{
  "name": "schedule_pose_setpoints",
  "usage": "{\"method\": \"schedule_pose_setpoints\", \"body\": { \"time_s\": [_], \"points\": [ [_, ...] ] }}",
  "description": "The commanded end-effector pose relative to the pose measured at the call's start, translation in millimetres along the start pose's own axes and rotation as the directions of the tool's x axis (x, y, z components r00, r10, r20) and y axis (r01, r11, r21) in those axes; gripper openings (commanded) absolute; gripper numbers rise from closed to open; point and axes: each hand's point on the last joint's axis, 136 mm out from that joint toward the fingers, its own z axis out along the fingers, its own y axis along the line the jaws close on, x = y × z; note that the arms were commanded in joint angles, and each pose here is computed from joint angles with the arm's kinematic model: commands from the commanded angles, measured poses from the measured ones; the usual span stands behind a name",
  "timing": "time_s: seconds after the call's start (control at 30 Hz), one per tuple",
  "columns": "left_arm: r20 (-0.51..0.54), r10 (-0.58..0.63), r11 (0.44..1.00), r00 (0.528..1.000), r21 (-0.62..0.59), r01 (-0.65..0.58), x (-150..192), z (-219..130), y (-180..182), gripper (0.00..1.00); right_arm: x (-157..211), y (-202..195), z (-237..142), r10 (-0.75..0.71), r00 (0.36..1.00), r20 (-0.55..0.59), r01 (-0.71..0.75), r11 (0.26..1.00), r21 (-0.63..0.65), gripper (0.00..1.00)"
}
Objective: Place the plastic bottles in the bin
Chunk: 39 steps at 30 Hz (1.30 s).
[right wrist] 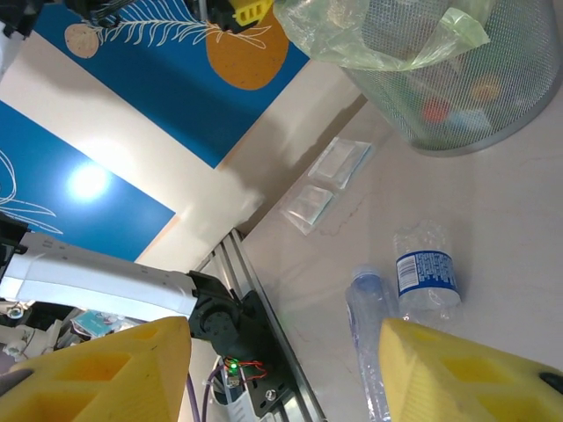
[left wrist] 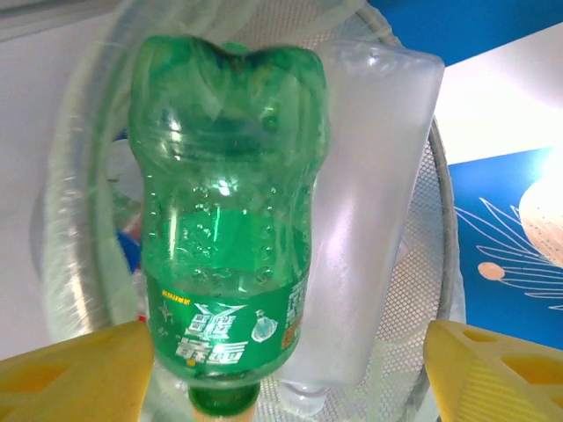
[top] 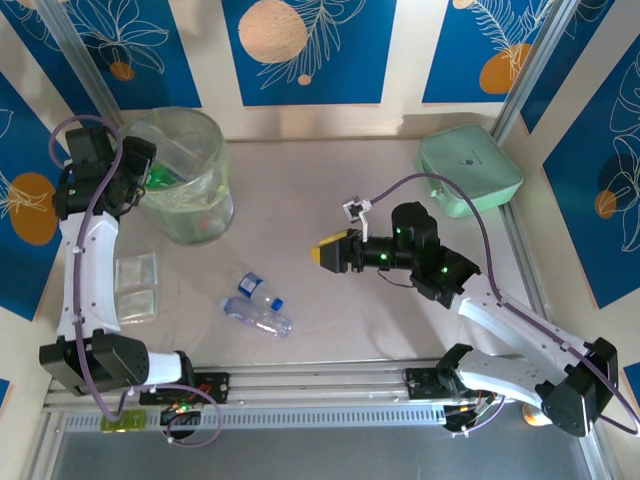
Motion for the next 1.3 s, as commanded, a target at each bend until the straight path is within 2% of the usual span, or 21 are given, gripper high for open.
{"method": "schedule_pose_setpoints", "body": {
  "time_s": [0.0,0.13,0.23,0.37,0.5,0.63,0.77,0.87,1.07,1.27],
  "points": [
    [0.09,0.03,1.0,0.995,0.001,-0.03,-17,-39,-5,0.77,-10,9,0,-0.047,0.999,0.025,0.048,0.999,-0.017,0.58],
    [0.158,0.088,0.996,0.984,-0.019,-0.086,-28,-50,-3,0.67,-11,11,0,-0.055,0.998,0.024,0.056,0.998,-0.019,0.58],
    [0.161,0.148,0.989,0.976,0.006,-0.151,-30,-43,-12,0.61,-9,11,0,-0.054,0.998,0.017,0.054,0.998,-0.024,0.58],
    [0.142,0.209,0.977,0.967,0.02,-0.214,-35,-25,-26,0.58,-2,8,2,-0.049,0.999,0.006,0.049,0.999,-0.024,0.58],
    [0.14,0.216,0.974,0.966,0.031,-0.223,-41,-4,-34,0.58,3,6,4,-0.045,0.999,-0.01,0.044,0.999,-0.028,0.58],
    [0.044,0.204,0.976,0.978,0.068,-0.206,-28,32,-38,0.57,7,6,8,-0.04,0.998,-0.041,0.039,0.998,-0.043,0.58],
    [-0.037,0.162,0.985,0.986,0.064,-0.159,-11,55,-25,0.52,11,9,10,-0.05,0.997,-0.052,0.048,0.998,-0.047,0.58],
    [-0.036,0.156,0.984,0.987,0.087,-0.153,-9,47,-27,0.51,11,11,10,-0.06,0.997,-0.055,0.057,0.997,-0.043,0.58],
    [0.023,0.177,0.974,0.984,0.138,-0.178,-6,-1,-42,0.53,14,6,18,-0.069,0.994,-0.09,0.069,0.998,-0.001,0.57],
    [0.072,0.262,0.943,0.962,0.191,-0.271,23,-54,-51,0.56,38,-11,39,-0.072,0.974,-0.214,0.092,0.992,0.083,0.58]
  ]
}}
